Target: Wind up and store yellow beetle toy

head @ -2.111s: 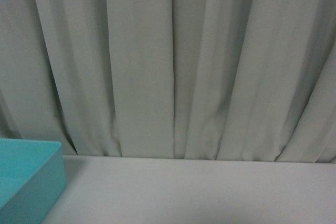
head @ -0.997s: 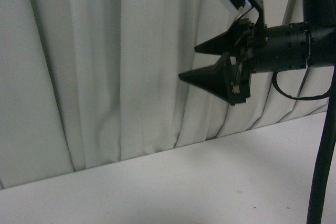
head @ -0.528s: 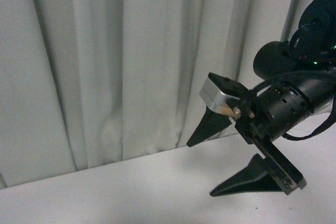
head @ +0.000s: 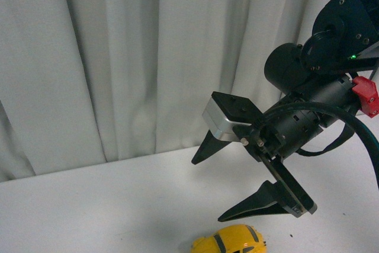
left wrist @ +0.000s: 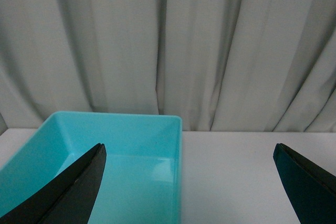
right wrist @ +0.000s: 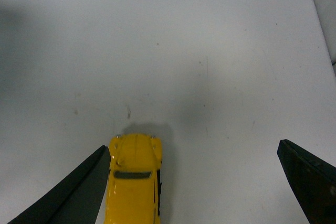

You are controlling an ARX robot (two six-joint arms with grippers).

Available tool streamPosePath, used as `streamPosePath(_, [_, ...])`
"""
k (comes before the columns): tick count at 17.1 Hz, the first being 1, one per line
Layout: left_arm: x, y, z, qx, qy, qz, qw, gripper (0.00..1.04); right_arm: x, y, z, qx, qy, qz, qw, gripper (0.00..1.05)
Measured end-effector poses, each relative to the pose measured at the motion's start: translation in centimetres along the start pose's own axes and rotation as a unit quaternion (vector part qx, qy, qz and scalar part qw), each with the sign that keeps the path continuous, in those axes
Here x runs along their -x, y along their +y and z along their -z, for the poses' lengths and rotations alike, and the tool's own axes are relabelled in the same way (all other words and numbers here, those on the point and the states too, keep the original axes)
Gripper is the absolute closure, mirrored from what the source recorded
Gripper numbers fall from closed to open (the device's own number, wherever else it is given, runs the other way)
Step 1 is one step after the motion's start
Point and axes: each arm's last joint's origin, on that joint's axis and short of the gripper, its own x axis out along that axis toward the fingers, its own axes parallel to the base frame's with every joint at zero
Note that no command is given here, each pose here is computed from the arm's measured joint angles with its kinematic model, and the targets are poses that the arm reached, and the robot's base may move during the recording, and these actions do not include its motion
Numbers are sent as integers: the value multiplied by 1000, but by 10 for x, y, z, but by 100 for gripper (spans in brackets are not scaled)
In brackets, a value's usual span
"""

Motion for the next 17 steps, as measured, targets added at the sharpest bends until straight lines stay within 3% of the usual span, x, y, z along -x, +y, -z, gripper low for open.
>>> streamPosePath(7, [0,0,0,0,0,0,1000,7,-23,38,-2,-83,-12,-4,996,7])
streamPosePath(10, [0,0,0,0,0,0,1000,7,-25,54,9,-105,0,-10,994,7])
streamPosePath(17, [0,0,0,0,0,0,1000,7,-22,52,42,-52,24,-10,998,7])
